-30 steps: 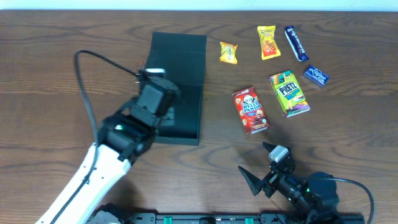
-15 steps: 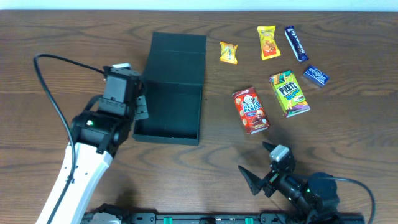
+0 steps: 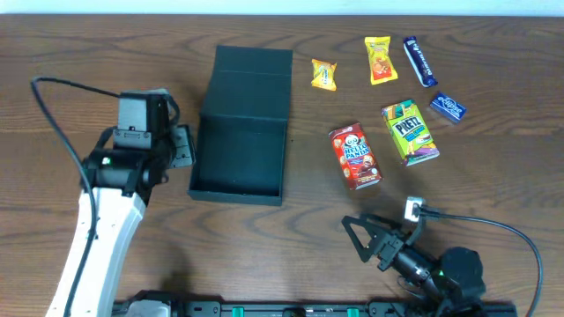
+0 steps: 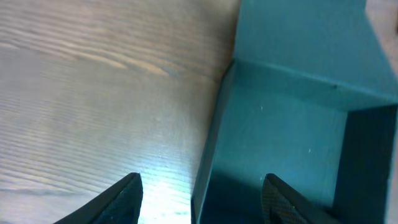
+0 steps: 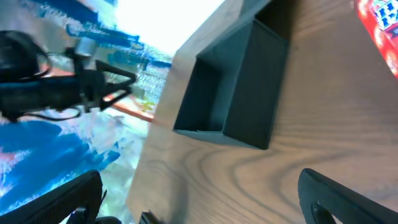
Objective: Pack container
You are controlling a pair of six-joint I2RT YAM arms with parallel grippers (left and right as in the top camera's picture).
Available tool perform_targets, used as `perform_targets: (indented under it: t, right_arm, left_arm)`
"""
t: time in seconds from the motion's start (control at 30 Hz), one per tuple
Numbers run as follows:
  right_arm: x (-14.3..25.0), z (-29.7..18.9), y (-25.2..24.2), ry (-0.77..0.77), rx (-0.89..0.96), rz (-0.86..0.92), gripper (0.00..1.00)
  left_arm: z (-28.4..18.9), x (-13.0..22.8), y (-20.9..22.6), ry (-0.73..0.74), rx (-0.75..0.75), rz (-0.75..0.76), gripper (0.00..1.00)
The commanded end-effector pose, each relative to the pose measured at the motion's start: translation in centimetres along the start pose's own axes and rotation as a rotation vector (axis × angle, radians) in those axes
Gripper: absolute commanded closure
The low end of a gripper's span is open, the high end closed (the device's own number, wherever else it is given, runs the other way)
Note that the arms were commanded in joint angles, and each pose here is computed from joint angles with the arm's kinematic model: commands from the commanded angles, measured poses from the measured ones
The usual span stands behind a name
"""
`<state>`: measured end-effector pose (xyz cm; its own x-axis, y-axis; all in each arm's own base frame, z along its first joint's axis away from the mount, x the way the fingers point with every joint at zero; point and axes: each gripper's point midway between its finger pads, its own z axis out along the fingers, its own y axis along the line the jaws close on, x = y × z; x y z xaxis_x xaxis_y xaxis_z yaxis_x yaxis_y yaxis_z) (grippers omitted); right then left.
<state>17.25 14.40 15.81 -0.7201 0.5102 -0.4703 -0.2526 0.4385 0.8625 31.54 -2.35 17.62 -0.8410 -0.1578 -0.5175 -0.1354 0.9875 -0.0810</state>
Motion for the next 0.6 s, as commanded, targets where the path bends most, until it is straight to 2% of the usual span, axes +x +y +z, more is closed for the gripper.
perform_targets:
  t: [0.0,0.23,0.47,0.57]
  right_arm:
    - [-0.1,-0.3,1.0,0.004,-0.026,-0.071,0.01]
    - [-0.5,-1.4,0.6,0.041,0.12,-0.191,0.01]
    - [-4.9,-4.8,0.4,0.046,0.503,-0.367,0.01]
    - [-6.9,-5.5,0.7,0.037,0.602,-0.414,0.01]
  left_arm:
    - [1.9,2.0,-0.2,0.089,0.016,0.025,0.37]
    - [3.3,2.8,-0.7,0.153,0.055,0.053,0.37]
    - [3.4,2.8,-0.9,0.155,0.085,0.081,0.35]
    - [3.6,2.9,-0.9,0.155,0.09,0.082,0.35]
